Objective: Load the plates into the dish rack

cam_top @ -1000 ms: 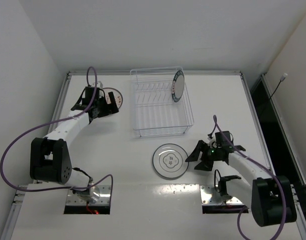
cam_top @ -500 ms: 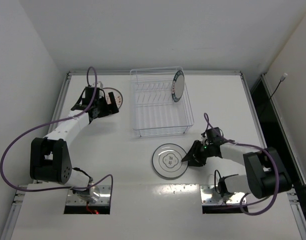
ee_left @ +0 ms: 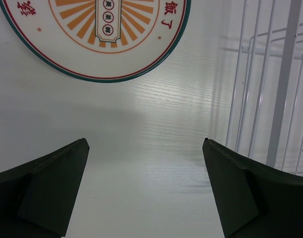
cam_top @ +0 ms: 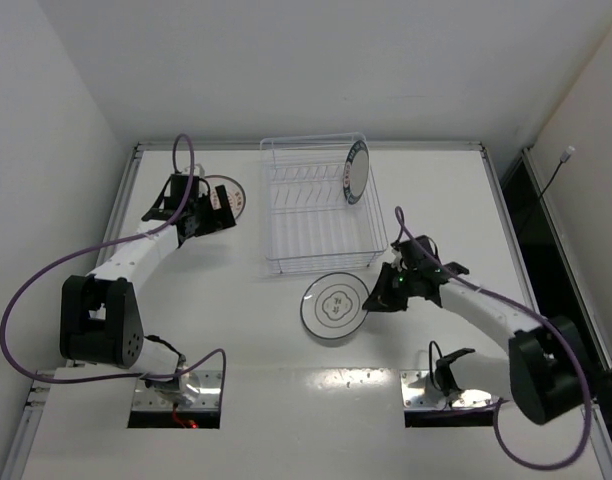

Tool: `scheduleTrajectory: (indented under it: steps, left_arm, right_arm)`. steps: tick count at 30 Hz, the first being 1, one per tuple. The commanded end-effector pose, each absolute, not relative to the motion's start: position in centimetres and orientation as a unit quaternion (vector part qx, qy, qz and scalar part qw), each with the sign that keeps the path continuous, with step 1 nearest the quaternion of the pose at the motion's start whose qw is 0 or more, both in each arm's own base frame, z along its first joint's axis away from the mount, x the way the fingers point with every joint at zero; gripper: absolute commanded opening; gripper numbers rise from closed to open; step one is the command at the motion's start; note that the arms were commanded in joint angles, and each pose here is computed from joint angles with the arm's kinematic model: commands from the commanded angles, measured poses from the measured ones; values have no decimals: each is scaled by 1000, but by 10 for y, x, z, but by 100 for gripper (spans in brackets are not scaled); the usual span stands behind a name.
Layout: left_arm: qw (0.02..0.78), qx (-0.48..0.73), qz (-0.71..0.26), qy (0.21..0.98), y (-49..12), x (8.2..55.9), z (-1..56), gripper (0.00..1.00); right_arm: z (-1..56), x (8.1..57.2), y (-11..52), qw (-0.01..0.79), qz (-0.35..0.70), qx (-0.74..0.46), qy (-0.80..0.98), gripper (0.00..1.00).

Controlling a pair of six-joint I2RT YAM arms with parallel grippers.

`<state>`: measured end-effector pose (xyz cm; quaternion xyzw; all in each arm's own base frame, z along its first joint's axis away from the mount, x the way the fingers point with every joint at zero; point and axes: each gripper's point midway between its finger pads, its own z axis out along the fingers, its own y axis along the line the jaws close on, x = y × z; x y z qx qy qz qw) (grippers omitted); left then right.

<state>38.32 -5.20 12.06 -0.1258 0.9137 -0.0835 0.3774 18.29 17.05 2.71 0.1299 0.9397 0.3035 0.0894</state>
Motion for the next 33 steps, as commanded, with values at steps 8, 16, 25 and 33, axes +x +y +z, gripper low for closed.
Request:
scheduleTrajectory:
  steps: [8,16,25,33]
  left_arm:
    - [409,-130,-70,900,-45,390,146,100]
    - [407,-134,-61,902,-42,388,145,100]
    - [405,-139,-48,902,-37,387,143,100]
    - [402,-141,-43,904,-36,388,142,100]
  right_arm:
    - [169,188,93,314,100,42,943,0]
    - [303,261,62,459,-23,34,888,0]
    - [343,408,100,522,-90,17,848,0]
    - [302,504,134,512,-149,9,846,0]
